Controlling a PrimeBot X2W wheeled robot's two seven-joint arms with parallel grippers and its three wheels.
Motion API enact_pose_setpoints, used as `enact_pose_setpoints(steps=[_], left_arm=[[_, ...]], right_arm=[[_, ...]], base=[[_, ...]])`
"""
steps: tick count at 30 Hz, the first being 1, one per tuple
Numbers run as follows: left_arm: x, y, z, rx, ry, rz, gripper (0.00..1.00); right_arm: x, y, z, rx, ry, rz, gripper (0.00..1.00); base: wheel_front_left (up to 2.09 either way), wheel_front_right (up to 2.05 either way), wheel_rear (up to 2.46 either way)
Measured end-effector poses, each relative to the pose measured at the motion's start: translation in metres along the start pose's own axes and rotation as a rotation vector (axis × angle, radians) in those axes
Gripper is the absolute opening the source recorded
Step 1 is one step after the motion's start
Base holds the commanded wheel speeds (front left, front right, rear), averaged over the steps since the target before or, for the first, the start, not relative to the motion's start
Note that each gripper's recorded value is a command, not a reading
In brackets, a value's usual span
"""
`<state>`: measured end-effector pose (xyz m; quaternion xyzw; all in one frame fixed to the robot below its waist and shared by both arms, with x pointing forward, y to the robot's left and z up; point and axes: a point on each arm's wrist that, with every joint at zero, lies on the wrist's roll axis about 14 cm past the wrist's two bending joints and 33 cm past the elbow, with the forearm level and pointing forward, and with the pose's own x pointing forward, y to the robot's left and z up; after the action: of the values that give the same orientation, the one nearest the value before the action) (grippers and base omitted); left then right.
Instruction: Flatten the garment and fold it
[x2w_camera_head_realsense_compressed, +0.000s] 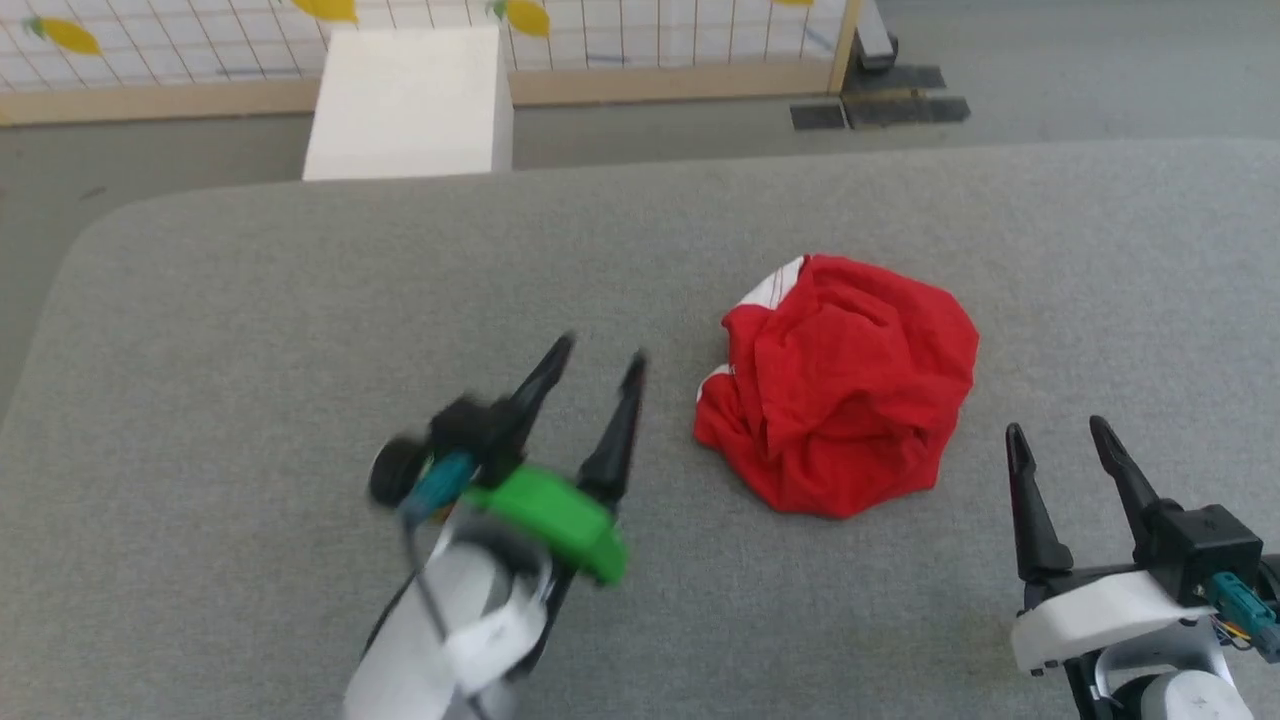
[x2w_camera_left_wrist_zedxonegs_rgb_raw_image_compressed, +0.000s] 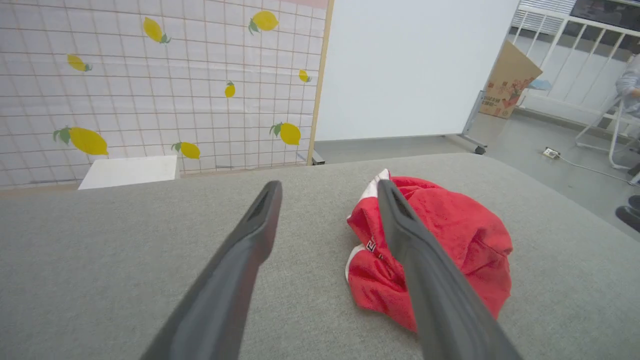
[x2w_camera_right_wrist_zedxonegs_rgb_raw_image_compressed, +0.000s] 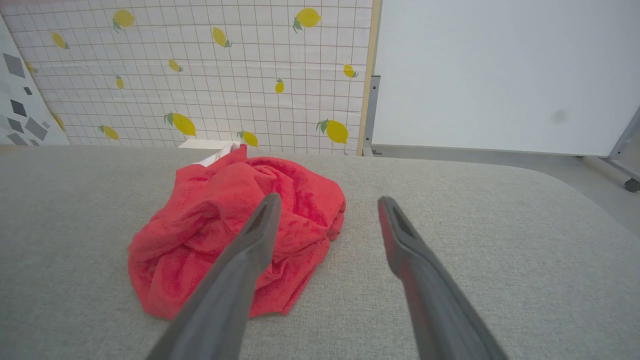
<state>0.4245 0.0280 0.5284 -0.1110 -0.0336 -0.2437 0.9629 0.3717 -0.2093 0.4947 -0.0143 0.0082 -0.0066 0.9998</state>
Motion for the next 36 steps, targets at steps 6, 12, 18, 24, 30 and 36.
enact_pose_setpoints(steps=[6,12,18,24,30,36], left_arm=[[0.052,-0.028,-0.017,-0.015,0.134,-0.131,1.0],[0.061,-0.057,-0.085,-0.064,0.491,-0.237,1.0],[0.033,-0.088,-0.143,-0.091,0.838,-0.334,1.0],[0.045,-0.126,-0.112,-0.087,0.714,-0.471,0.0],[0.072,-0.135,-0.033,-0.12,0.328,-0.469,0.0],[0.091,-0.092,0.042,-0.077,0.028,-0.263,0.0]], right_arm=[[0.008,0.0,-0.013,0.012,0.037,-0.002,1.0],[0.007,-0.013,-0.026,0.035,0.064,-0.046,1.0],[-0.005,-0.034,-0.039,0.038,0.098,-0.116,1.0],[-0.016,-0.044,-0.041,0.048,0.099,-0.15,1.0],[-0.017,-0.041,-0.028,0.054,0.055,-0.14,1.0],[-0.017,-0.038,-0.015,0.057,0.014,-0.128,1.0]], base=[[0.0,0.0,0.0],[0.0,0.0,0.0],[0.0,0.0,0.0],[0.0,0.0,0.0],[0.0,0.0,0.0],[0.0,0.0,0.0]])
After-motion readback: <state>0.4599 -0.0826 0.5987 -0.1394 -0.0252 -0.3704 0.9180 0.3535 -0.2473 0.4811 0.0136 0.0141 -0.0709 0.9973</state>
